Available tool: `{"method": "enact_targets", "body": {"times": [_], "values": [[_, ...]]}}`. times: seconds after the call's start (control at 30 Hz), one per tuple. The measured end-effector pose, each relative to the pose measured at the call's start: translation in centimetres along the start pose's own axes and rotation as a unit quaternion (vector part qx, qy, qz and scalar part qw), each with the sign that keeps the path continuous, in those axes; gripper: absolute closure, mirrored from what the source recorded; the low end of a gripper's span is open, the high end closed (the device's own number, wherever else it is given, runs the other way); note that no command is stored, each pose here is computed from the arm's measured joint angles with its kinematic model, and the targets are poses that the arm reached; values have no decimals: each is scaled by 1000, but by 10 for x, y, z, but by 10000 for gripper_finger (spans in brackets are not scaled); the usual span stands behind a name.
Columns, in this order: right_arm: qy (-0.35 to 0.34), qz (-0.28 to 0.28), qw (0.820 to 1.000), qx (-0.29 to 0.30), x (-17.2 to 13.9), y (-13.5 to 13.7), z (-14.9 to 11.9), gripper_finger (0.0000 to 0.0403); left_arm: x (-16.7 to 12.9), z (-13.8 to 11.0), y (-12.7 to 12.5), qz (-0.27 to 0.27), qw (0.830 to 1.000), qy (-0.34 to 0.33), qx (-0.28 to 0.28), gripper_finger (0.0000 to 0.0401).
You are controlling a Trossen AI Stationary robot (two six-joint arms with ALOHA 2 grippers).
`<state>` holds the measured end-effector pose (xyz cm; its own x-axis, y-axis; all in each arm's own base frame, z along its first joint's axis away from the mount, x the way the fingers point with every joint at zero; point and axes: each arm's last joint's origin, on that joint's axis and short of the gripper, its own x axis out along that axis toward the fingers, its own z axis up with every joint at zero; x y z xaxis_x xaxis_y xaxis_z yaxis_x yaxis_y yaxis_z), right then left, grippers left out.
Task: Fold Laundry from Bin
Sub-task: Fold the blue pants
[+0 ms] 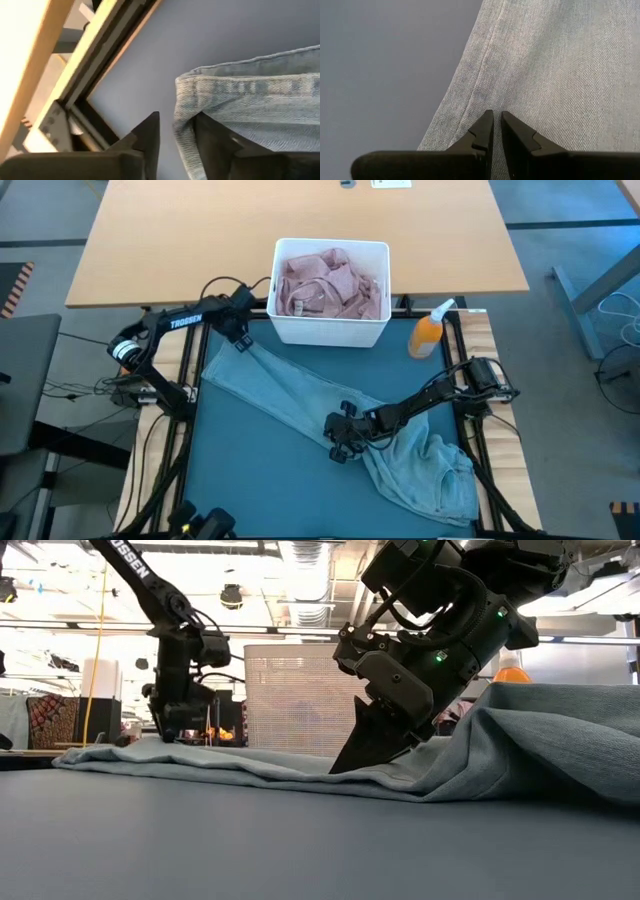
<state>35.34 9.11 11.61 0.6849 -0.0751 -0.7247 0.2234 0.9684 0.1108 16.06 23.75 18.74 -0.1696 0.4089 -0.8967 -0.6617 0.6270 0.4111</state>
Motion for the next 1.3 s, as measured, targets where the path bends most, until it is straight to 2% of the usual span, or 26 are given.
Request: {"method": "enact_targets", "body": {"times": [0.13,0.27,0.37,0.6,0.83,1.0,1.2,1.3], "values": [[0,0,1000,0,0,0,0,338,-19,2,6,-10,999,40,30,263],[0,0,1000,0,0,0,0,338,-36,-2,10,-19,993,95,68,258],[0,-1,1000,0,0,0,0,338,-38,-4,11,1,991,110,79,258],[-1,-1,1000,0,0,0,0,338,-31,11,10,10,999,28,12,258],[-1,-2,1000,-2,0,1,-1,338,-30,9,10,23,998,43,39,256],[-1,-3,1000,1,0,-1,0,338,-29,8,8,-21,998,41,41,256],[1,-1,1000,1,0,-1,1,338,-28,13,9,-91,996,6,1,256],[1,-1,1000,1,0,-1,1,338,-29,12,13,-87,996,12,-2,256]]}}
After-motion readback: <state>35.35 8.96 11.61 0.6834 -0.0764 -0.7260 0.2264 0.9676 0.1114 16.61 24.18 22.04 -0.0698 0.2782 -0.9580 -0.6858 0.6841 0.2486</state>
